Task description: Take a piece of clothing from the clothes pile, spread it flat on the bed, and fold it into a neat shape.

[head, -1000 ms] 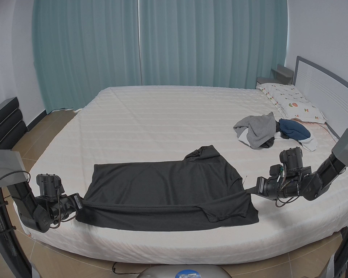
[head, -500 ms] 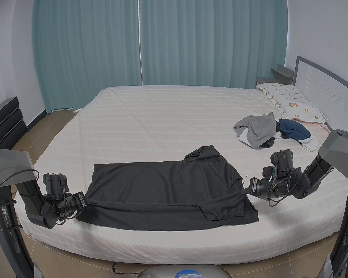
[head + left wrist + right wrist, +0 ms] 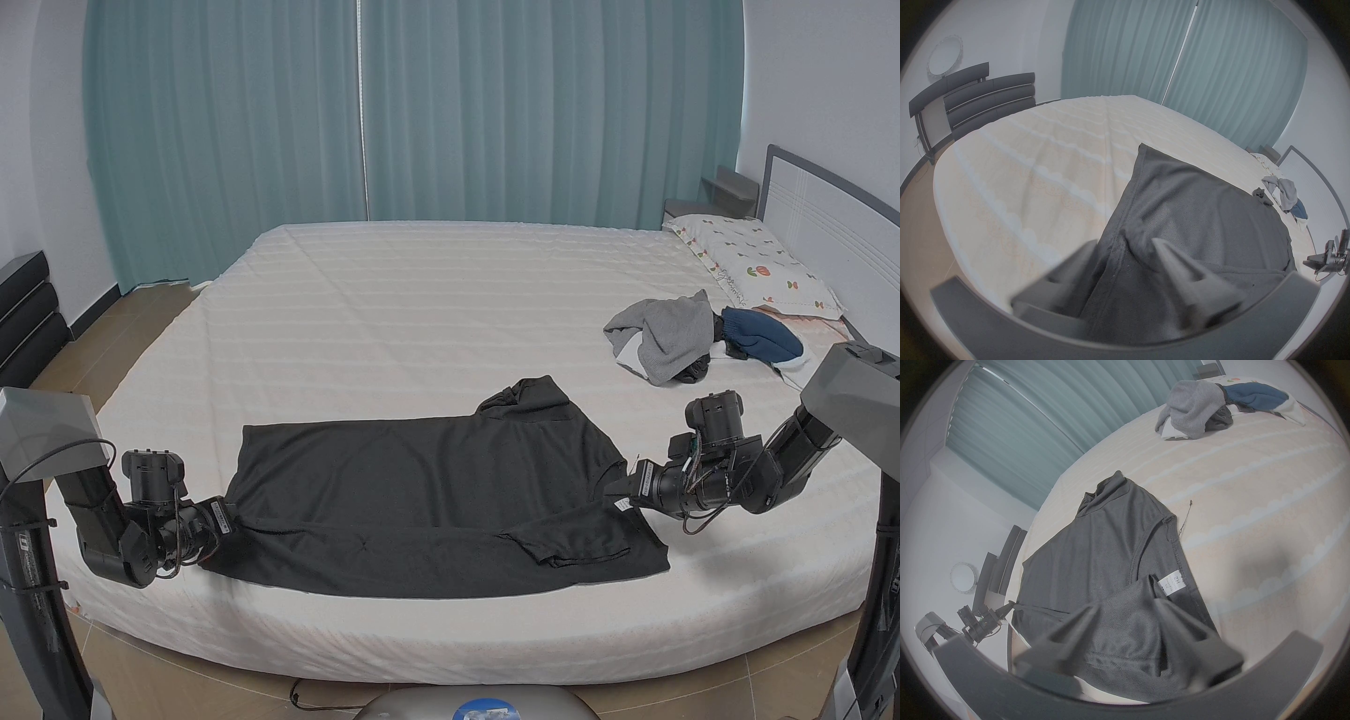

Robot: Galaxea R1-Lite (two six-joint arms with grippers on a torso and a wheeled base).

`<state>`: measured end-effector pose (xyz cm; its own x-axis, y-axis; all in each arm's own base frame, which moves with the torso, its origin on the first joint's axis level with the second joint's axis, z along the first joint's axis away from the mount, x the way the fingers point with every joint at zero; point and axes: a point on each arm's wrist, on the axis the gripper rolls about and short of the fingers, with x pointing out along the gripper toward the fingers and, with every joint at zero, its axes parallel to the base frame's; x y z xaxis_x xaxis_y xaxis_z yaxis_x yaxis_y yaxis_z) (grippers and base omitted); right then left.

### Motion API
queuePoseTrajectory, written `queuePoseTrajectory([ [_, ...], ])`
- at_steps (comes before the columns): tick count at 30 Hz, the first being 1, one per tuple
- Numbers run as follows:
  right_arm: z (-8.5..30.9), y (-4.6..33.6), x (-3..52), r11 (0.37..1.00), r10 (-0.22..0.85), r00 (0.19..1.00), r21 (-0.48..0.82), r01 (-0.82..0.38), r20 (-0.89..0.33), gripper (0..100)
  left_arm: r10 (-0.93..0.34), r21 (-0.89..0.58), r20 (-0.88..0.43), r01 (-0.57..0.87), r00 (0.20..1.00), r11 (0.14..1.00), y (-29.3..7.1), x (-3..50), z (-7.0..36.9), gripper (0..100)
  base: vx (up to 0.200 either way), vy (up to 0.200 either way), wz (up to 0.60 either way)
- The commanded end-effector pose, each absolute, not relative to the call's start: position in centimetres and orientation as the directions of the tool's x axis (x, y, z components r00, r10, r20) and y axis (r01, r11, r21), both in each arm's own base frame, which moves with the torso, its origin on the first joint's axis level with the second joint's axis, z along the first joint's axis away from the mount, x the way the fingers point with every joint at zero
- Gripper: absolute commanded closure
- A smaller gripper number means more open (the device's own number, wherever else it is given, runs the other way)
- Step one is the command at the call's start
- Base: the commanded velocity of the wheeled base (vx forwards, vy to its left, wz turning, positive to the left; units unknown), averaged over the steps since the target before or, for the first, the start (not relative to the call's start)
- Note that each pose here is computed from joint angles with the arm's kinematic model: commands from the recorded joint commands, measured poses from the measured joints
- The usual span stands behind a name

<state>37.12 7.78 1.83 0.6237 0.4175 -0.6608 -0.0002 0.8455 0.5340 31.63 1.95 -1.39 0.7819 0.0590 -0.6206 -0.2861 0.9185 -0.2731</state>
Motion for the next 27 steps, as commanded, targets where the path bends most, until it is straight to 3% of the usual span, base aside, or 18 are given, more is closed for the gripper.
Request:
queuePoseTrajectory([
  [1,2.6,7.5,37.2,0.825,0.415,0.641,0.564,0.034,-0.645,0,0.062,-0.278,-0.619,-0.292,0.783,0.915,2.0,31.8,-1.5,0,0.0,0.0,0.0],
  [10,5.5,8.1,34.2,0.748,0.438,0.646,0.652,0.124,-0.625,0,0.092,-0.349,-0.576,-0.346,0.812,0.871,2.9,31.4,0.5,0,0.0,0.0,0.0],
  [14,5.2,9.6,31.1,0.694,0.464,0.582,0.682,0.229,-0.667,0,0.098,-0.503,-0.523,-0.399,0.847,0.767,3.6,31.1,2.6,0,0.0,0.0,0.0],
  [21,2.7,11.4,29.5,0.703,0.448,0.508,0.641,0.308,-0.736,0,0.013,-0.638,-0.546,-0.426,0.837,0.642,3.0,29.7,2.6,0,0.0,0.0,0.0],
  [22,2.7,11.4,29.5,0.703,0.448,0.508,0.641,0.308,-0.736,0,0.013,-0.638,-0.546,-0.426,0.837,0.642,3.0,29.7,2.6,0,0.0,0.0,0.0],
  [24,1.8,11.9,29.8,0.709,0.405,0.521,0.618,0.341,-0.752,0,-0.058,-0.71,-0.56,-0.442,0.827,0.548,2.8,29.4,2.2,0,0.0,0.0,0.0],
  [27,1.7,12.5,30.0,0.688,0.409,0.54,0.638,0.346,-0.735,0,-0.12,-0.74,-0.564,-0.435,0.817,0.513,2.6,29.1,2.0,0,0.0,0.0,0.0],
])
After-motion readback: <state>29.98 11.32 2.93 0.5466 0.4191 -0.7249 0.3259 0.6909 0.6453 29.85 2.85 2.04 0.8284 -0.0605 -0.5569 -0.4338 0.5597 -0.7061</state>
